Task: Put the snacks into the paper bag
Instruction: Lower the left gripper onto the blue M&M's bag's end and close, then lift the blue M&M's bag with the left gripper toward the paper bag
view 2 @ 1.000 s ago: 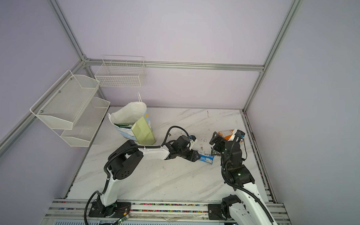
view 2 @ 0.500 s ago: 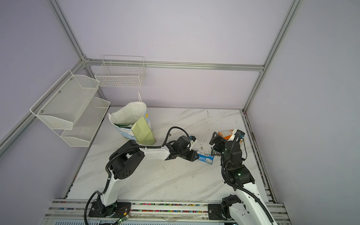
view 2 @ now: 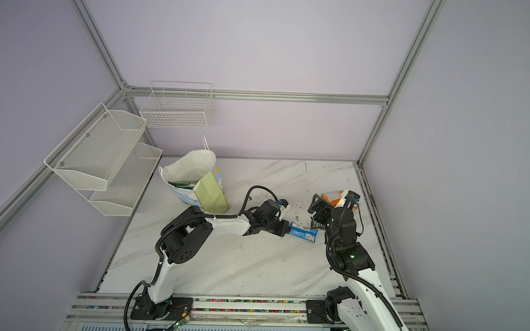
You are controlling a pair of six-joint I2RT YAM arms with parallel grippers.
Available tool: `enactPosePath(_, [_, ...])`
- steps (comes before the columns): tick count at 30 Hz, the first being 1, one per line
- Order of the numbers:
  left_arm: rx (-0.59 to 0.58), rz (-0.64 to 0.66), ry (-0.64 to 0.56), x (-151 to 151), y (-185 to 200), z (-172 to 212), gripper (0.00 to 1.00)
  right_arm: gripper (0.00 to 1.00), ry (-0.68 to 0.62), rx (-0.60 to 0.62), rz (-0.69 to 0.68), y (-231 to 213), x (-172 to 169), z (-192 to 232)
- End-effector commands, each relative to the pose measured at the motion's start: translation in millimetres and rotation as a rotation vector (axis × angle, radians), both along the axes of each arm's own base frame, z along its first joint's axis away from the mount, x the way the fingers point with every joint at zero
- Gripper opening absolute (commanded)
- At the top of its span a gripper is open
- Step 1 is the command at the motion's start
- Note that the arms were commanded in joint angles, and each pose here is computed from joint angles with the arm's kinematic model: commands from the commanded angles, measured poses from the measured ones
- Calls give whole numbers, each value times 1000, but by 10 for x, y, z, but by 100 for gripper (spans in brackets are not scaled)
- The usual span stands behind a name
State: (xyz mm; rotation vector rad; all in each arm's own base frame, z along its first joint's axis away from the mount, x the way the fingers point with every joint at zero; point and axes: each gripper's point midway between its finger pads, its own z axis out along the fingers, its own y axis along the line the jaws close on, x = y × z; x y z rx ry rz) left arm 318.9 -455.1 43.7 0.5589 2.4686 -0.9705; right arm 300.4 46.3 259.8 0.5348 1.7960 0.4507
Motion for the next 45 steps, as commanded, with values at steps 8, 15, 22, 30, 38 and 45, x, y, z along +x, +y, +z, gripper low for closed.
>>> enactPosePath(8, [-116,18,-146,180,-75,805,0,95,-8,9,-12,-36,-41,46])
enactPosePath(15, [-138,12,-188,131,-10,1054,0,94,-4,13,-12,-36,-45,26])
enactPosePath(22, [-167,6,-228,77,62,1327,0,94,-2,15,-17,-47,-50,21])
enactPosePath(30, [-195,30,-296,60,186,1689,0,94,-3,20,-21,-55,-62,14])
enactPosePath(38, [-238,46,-354,22,278,2074,0,94,-4,22,-22,-63,-86,13])
enactPosePath(45, [-271,109,-432,6,481,2519,0,93,8,28,-11,-41,-84,-35])
